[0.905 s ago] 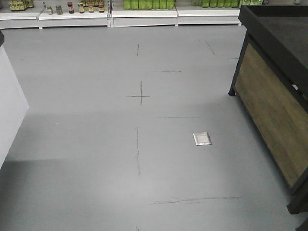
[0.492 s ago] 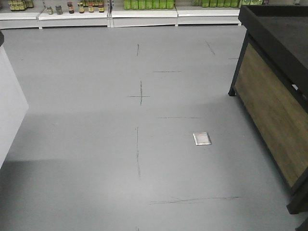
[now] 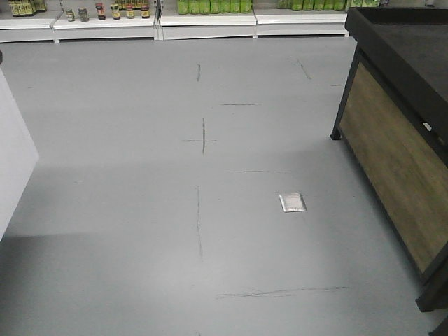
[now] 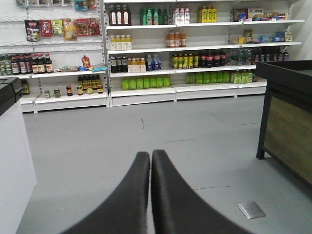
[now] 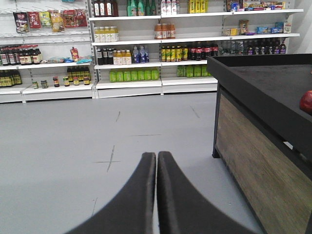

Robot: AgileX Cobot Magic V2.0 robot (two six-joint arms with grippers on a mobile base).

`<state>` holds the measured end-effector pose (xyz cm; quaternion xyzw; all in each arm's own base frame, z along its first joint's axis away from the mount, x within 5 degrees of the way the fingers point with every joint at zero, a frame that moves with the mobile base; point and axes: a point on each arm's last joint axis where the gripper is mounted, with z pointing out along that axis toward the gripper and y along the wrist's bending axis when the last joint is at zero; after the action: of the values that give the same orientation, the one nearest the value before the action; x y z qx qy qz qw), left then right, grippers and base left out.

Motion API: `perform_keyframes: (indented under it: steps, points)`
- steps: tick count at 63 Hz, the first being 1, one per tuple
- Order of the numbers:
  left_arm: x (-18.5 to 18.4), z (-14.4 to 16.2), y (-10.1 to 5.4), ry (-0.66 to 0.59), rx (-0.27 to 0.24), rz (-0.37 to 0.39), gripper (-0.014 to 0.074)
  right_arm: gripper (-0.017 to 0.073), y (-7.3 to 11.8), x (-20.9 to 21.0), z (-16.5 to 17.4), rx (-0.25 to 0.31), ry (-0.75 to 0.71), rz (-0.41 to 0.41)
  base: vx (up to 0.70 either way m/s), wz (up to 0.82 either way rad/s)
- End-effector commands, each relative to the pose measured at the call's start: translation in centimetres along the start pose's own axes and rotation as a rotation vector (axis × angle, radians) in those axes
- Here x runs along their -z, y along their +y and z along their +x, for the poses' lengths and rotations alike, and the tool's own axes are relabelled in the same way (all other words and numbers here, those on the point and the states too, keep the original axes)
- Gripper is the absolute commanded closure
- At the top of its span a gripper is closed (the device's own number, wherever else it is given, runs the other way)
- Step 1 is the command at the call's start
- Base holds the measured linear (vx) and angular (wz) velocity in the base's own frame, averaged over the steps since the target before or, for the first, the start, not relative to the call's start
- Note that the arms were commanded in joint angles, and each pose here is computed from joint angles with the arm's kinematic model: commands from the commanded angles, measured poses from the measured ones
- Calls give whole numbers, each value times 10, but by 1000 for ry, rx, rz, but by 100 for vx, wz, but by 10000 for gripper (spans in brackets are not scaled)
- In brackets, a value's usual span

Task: Pick three apples into basket with both arms
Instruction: 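Drive the base forward toward the black fruit display table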

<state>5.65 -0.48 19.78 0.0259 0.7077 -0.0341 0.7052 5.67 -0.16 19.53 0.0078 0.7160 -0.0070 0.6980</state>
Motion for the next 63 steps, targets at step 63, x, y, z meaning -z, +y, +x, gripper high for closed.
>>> perform_keyframes:
  steps: [63]
  points:
    - [1,-7,0,-87,10,0,600,568,1,1,-4,11,-79,-10,6,3]
